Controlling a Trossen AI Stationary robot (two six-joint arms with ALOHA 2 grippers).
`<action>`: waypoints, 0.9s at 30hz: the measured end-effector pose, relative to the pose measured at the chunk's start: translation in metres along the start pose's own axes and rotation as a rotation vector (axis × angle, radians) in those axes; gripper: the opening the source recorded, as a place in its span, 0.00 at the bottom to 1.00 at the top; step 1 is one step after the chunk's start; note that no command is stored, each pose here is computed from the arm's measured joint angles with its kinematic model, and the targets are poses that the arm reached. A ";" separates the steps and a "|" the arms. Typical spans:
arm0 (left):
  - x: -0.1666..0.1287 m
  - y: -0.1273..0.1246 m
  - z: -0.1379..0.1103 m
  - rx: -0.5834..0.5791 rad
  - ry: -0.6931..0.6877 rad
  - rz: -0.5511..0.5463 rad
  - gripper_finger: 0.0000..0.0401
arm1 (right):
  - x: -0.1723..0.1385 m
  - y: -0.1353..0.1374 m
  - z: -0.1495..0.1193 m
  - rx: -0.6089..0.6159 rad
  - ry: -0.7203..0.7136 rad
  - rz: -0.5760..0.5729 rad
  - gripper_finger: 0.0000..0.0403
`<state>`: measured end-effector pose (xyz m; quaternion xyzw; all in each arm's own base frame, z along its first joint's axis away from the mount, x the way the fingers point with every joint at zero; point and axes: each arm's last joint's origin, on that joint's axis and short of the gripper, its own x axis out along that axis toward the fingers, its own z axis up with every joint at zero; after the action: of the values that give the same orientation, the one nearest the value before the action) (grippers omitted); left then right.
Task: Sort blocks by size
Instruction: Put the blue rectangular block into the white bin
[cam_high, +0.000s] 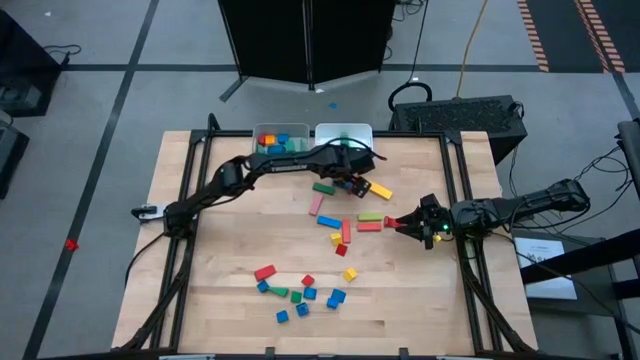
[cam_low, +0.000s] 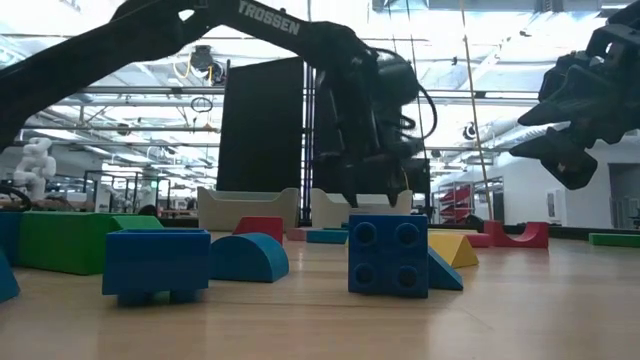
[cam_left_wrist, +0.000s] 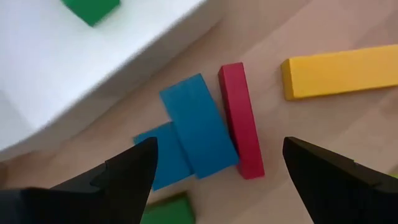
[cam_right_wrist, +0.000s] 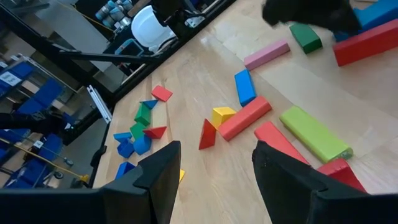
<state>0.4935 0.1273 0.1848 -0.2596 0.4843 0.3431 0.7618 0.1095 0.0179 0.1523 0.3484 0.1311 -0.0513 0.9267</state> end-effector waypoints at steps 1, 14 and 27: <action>0.005 -0.001 -0.001 0.002 0.007 0.004 0.86 | 0.000 0.000 0.000 0.000 0.001 -0.001 0.48; 0.030 -0.006 -0.009 -0.035 0.014 0.022 0.72 | 0.001 0.000 -0.001 -0.002 0.007 -0.007 0.48; 0.026 -0.026 -0.022 0.014 0.054 -0.064 0.48 | 0.001 0.000 -0.001 -0.001 0.007 -0.007 0.48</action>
<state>0.5087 0.1021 0.1539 -0.2790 0.4986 0.3078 0.7608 0.1099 0.0179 0.1514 0.3478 0.1353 -0.0531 0.9262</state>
